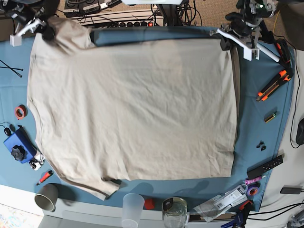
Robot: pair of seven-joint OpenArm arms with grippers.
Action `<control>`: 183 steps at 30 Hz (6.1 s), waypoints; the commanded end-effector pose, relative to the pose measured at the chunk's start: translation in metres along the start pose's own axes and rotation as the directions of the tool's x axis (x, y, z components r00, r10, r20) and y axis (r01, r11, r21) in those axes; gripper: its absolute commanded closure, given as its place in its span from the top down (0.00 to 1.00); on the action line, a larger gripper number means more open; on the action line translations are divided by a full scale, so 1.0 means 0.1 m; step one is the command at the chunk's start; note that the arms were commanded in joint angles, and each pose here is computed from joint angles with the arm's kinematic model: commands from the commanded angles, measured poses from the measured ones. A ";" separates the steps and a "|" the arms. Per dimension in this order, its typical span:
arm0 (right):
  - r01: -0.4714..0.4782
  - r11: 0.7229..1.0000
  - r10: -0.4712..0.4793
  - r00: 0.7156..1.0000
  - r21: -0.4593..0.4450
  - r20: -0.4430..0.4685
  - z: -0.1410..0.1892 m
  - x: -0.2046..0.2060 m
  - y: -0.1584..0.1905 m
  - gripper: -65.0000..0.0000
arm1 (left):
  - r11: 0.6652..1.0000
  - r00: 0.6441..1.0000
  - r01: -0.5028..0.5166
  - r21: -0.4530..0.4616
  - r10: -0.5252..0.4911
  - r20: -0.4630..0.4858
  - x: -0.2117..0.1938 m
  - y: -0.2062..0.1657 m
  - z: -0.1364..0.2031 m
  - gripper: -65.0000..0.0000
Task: Fold the T-shirt properly
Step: 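Grasp the shoulder edge with both grippers and lift it, then fold the held edge over onto the shirt body with both grippers, then open both grippers and release the folded strip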
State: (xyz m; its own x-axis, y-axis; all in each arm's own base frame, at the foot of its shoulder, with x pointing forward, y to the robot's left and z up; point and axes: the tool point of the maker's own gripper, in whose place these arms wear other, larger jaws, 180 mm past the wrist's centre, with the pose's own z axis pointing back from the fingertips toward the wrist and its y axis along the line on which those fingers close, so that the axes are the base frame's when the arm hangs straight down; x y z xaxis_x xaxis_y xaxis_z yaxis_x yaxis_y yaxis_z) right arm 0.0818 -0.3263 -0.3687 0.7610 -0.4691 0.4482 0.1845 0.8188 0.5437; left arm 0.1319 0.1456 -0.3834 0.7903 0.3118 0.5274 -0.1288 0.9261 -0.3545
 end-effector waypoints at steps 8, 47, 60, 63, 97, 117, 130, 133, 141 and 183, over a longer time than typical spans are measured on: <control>0.029 0.999 -0.029 0.999 -0.024 0.015 0.46 0.01 -0.08 0.00 | 0.996 0.997 0.068 0.053 -0.066 -0.037 -0.10 0.04 0.24 0.00; -0.167 0.984 0.176 0.967 -0.063 0.183 0.11 0.77 0.14 0.00 | 0.993 0.983 0.062 0.097 -0.078 0.164 0.50 0.01 0.21 0.00; -0.271 0.958 0.286 0.930 -0.097 0.232 -0.29 1.18 0.30 0.00 | 0.996 0.976 0.023 0.080 -0.040 0.215 0.69 0.10 -0.16 0.00; -0.287 0.949 0.313 0.914 -0.132 0.257 -0.30 1.31 0.29 0.00 | 0.995 0.972 0.034 0.090 -0.053 0.228 0.77 0.11 -0.19 0.00; -0.411 0.801 0.544 0.803 -0.435 0.244 -0.67 1.96 0.27 0.00 | 0.913 0.864 0.408 0.018 -0.393 0.314 1.61 -0.37 -0.67 0.00; -0.325 0.856 0.463 0.828 -0.402 0.316 -0.90 2.25 0.19 0.00 | 0.919 0.877 0.380 0.107 -0.395 0.274 1.85 -0.19 -1.07 0.00; -0.241 0.905 0.365 0.863 -0.349 0.349 -1.15 2.36 0.09 0.00 | 0.927 0.886 0.360 0.102 -0.374 0.272 1.99 -0.16 -1.24 0.00; -0.253 0.902 0.375 0.860 -0.349 0.346 -1.15 2.37 0.11 0.00 | 0.927 0.887 0.360 0.102 -0.374 0.271 1.98 -0.16 -1.24 0.00; -0.352 0.887 0.445 0.823 -0.297 0.352 -1.18 2.39 0.29 0.14 | 0.927 0.877 0.361 0.102 -0.375 0.300 2.04 -0.18 -1.22 0.26; -0.382 0.898 0.434 0.847 -0.217 0.306 -0.08 2.51 0.42 0.26 | 0.954 0.928 0.290 0.071 -0.298 0.224 1.57 0.04 -0.36 0.46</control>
State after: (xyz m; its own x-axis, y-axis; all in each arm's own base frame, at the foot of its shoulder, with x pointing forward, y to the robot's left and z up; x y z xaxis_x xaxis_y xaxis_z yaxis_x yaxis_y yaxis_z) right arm 0.2788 -0.4022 -0.2610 0.5825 -0.1693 0.7950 0.0255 0.9814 0.1903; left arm 0.2704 0.1908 -0.3416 0.6734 0.0655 0.7364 0.0518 0.9895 -0.1353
